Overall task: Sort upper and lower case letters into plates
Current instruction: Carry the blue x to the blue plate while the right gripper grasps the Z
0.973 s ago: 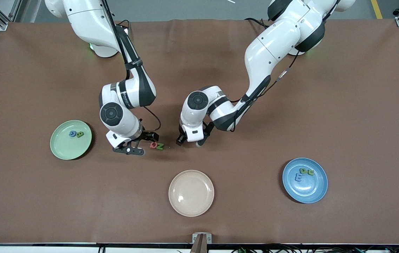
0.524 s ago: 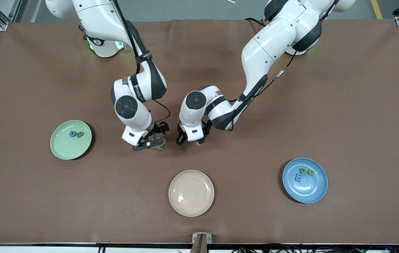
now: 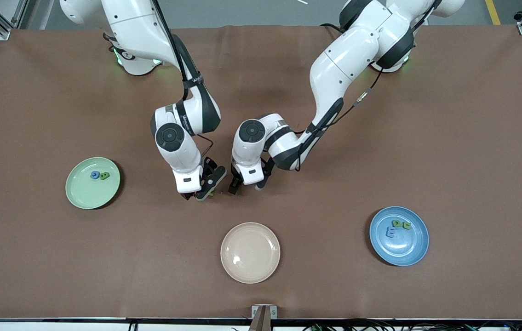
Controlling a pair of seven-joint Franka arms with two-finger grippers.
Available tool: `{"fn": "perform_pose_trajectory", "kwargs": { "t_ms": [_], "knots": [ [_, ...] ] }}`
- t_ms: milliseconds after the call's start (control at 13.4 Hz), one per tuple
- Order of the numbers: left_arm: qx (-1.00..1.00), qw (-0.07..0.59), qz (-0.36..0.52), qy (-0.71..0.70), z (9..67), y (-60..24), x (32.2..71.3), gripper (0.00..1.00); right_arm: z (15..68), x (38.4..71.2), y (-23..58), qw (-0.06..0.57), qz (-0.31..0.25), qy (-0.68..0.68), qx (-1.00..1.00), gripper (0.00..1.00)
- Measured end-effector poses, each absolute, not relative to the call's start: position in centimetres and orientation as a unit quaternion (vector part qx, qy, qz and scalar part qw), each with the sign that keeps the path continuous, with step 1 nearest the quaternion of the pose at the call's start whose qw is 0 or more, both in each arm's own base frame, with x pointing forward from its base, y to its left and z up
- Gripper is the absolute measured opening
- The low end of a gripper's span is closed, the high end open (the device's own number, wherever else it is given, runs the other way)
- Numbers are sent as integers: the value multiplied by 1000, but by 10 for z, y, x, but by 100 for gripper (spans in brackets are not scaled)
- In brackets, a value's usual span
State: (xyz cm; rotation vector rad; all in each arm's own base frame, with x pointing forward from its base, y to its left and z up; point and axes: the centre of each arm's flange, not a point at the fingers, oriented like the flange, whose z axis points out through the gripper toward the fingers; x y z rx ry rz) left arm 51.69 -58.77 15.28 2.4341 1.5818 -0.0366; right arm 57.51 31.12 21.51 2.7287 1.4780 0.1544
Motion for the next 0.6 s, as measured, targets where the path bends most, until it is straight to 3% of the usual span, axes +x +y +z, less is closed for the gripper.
{"fn": "perform_pose_trajectory", "kwargs": {
  "t_ms": [150, 299, 599],
  "knots": [
    [831, 120, -12, 543, 158, -587, 520, 19, 201, 583, 307, 29, 50, 500, 864, 100],
    [828, 112, -5, 549, 164, -578, 531, 2, 197, 589, 308, 34, 52, 517, 854, 100],
    [821, 94, 13, 562, 203, -530, 583, 0, 205, 595, 318, 33, 63, 525, 848, 97]
  ]
}}
